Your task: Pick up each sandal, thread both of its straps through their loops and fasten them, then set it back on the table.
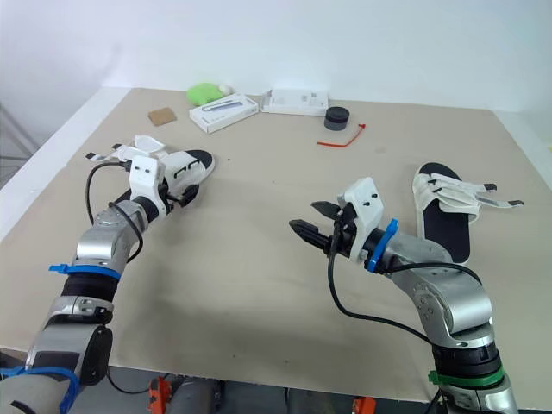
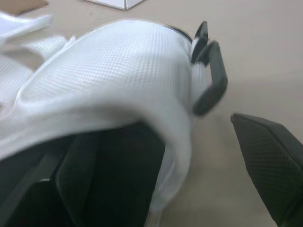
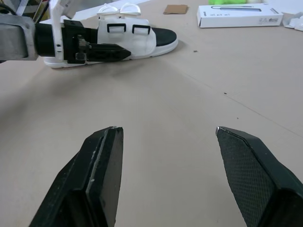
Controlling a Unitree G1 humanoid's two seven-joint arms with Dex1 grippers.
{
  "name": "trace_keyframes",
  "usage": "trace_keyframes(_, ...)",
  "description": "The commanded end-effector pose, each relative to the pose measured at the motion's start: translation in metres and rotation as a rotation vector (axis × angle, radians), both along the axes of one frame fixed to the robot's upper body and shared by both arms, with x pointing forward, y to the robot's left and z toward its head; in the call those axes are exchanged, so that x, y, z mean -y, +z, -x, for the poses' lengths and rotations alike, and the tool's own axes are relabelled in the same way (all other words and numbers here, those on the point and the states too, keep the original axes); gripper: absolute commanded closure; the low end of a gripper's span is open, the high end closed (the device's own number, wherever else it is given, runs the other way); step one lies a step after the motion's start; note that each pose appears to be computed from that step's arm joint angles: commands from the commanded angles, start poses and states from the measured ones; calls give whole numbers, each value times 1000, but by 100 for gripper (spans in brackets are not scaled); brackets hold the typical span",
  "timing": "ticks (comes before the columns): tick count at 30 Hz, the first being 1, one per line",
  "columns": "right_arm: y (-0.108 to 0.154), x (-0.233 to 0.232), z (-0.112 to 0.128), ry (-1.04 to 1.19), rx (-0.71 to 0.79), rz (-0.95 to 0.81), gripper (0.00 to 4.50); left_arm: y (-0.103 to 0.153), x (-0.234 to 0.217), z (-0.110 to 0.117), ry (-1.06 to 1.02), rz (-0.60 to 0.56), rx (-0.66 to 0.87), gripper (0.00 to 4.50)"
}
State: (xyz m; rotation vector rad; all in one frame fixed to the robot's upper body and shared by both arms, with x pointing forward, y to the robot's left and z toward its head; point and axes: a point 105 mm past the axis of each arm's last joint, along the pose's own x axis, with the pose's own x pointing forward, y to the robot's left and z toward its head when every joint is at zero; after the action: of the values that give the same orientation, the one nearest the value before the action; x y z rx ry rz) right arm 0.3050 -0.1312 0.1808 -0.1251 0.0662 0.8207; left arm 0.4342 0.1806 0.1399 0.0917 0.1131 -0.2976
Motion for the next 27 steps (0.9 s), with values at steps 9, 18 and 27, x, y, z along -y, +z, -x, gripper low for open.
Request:
trace_keyframes(9,13,0,0,-5,60,-5,109,-2,17,-7,-75,3,4,387)
trace_keyframes(18,22,4,4,38,53,-57,109,13,44,14,-334,-37,115,448)
trace_keyframes(27,18,26,9,81,-45,-6,109,6,102,103,-1102,-120,93,448)
